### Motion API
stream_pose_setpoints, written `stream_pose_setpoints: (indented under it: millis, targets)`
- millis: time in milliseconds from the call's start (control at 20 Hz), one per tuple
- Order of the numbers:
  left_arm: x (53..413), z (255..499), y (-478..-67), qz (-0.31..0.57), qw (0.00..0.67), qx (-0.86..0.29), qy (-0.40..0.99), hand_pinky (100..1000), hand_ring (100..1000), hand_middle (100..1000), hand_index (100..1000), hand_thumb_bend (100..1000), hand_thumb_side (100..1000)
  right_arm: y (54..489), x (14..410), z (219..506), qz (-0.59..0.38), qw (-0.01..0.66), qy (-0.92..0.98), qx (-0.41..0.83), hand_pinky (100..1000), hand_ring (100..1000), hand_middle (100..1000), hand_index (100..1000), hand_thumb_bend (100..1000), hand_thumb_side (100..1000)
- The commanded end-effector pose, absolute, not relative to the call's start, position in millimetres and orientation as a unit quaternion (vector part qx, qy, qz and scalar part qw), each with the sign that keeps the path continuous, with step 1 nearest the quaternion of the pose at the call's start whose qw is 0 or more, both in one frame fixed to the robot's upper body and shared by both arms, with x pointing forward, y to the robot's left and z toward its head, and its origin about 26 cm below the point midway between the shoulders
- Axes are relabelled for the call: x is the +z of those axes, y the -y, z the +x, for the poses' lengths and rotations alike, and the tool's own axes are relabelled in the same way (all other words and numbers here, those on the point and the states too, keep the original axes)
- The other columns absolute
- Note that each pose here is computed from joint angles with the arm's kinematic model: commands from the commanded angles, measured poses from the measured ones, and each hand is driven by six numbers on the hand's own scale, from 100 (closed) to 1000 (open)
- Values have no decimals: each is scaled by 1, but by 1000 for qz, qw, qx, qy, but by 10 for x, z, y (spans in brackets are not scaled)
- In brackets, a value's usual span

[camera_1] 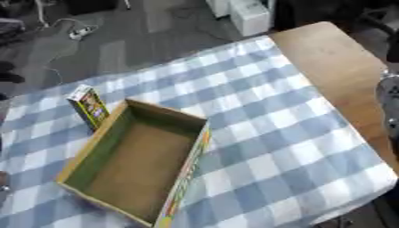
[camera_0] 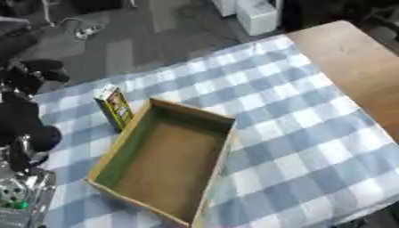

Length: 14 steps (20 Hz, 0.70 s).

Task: Pick up objects on the table and place them in the box.

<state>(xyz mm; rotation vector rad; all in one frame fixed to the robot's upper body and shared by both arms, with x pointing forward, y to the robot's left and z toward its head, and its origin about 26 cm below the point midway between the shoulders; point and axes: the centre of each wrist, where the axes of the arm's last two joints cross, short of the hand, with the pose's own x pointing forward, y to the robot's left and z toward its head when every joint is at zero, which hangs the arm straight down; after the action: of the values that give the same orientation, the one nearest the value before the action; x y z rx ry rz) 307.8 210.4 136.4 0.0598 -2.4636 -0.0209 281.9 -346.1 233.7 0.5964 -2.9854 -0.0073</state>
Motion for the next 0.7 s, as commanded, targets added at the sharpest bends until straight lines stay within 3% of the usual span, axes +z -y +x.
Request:
stream_pose_setpoints:
  millis: [50,300,700]
  targets:
    - [1407,3101,-2126,30,333,-13,943,508,609,750,815,1000,622,3449,2369,2797,201,56,978,5,405,343,361,453,100,1000]
    - [1354,3209,-2204,63,366,-32,928,509,615,776,848,1000,591,3470,2358,2787,204,85,975,-16,436,391,437,503,100,1000]
    - [1299,3469,-2364,142,430,-85,887,493,607,793,873,1000,554,3485,2360,2780,203,97,974,-18,441,395,441,508,100,1000]
